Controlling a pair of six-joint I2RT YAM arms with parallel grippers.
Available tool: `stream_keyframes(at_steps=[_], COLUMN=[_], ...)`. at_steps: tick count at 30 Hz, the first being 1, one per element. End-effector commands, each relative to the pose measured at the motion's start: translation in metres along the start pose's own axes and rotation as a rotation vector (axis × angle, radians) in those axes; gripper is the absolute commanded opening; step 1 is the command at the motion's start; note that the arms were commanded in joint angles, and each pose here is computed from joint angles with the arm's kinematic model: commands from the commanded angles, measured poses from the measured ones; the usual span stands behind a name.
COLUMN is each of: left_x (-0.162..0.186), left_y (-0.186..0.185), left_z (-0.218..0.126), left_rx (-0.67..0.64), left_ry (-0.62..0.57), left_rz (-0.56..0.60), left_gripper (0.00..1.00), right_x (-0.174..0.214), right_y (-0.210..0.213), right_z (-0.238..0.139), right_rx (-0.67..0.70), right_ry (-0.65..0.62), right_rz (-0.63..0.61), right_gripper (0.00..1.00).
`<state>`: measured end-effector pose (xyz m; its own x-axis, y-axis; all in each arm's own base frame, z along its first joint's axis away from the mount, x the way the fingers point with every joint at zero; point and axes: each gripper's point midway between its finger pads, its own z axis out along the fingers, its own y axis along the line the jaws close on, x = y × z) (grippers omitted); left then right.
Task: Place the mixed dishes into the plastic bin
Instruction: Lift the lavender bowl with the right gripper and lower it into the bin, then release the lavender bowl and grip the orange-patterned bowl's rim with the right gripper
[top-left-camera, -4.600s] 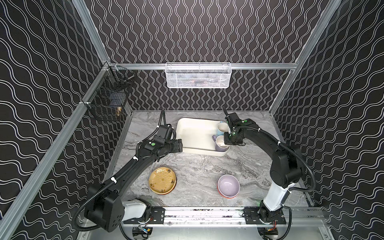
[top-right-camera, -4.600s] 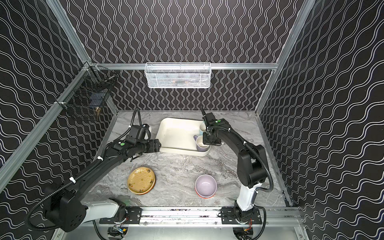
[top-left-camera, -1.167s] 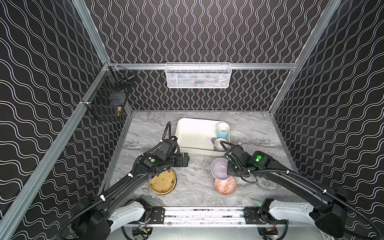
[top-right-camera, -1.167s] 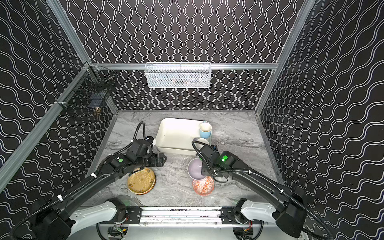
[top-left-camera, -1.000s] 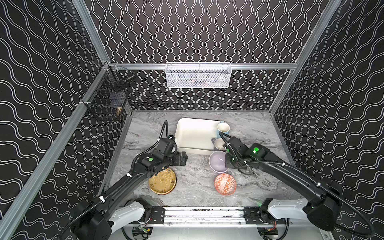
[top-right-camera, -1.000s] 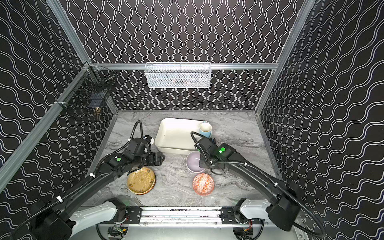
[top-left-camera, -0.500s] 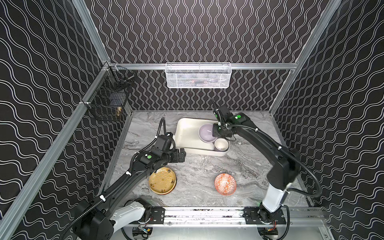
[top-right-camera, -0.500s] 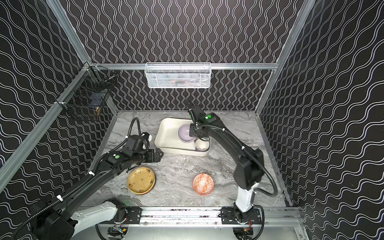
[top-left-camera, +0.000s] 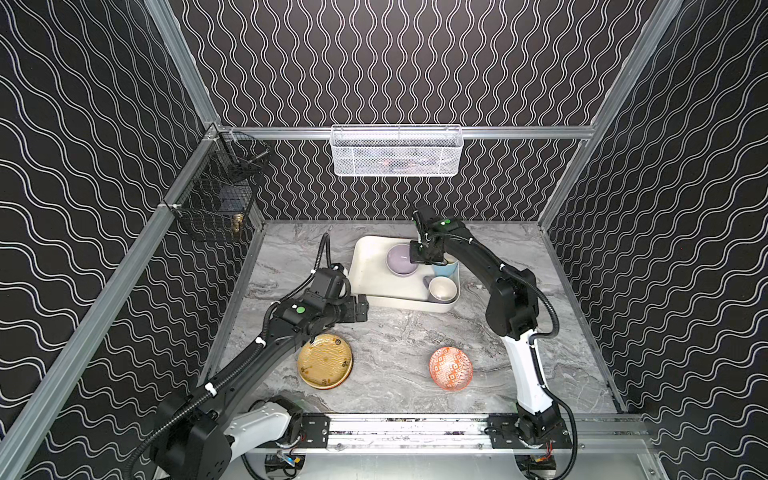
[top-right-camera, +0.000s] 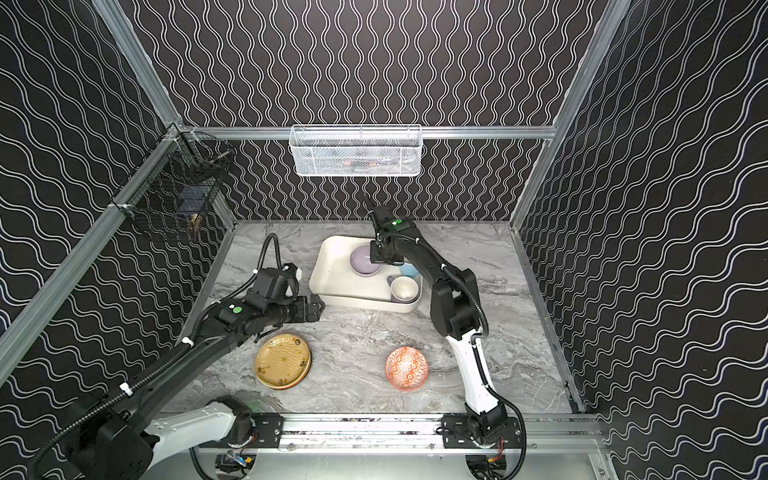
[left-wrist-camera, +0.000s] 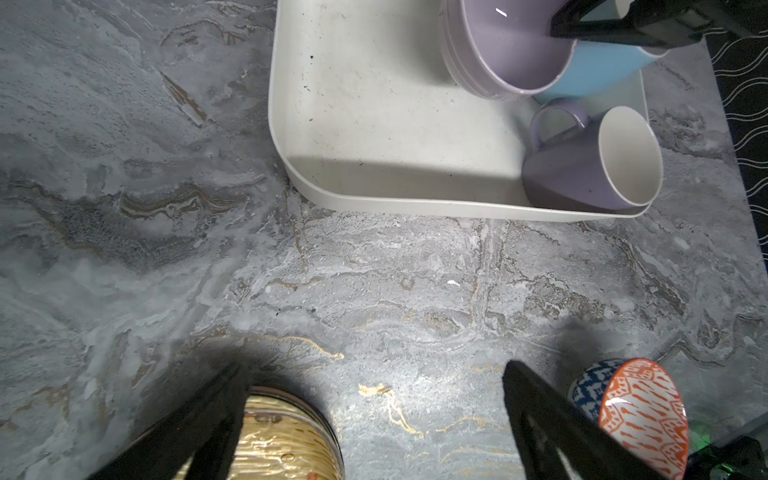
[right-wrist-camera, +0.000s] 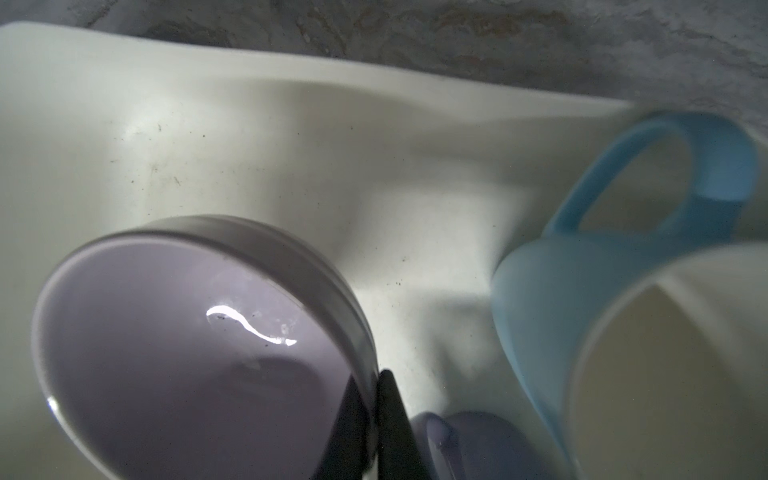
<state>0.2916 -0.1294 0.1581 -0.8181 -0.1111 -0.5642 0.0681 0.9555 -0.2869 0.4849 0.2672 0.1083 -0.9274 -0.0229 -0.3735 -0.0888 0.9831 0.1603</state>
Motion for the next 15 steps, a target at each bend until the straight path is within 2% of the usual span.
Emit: stream_keyframes(at_steps=[1, 10, 15], left_x=[-0.005, -0.005, -0.005], left_y=[-0.002, 0.004, 0.008], left_z=[0.003, 0.014, 0.016], left_rx=[0.006, -0.015, -0.02], left_ry=[-0.007, 0.018, 0.022], left_rz=[0.018, 0.004, -0.007], left_gripper=[0.99, 0.99, 0.99], right_x=[-0.013, -0.017, -0.022], right_y=[-0.001, -0.011, -0.009], right_z=[0.005, 0.023, 0.022], right_rx=[-0.039, -0.05, -0.057], right_ry=[-0.023, -0.01, -0.022], right_rz=[0.001, 0.016, 0.013], right_gripper=[0.05, 0.08, 0.2])
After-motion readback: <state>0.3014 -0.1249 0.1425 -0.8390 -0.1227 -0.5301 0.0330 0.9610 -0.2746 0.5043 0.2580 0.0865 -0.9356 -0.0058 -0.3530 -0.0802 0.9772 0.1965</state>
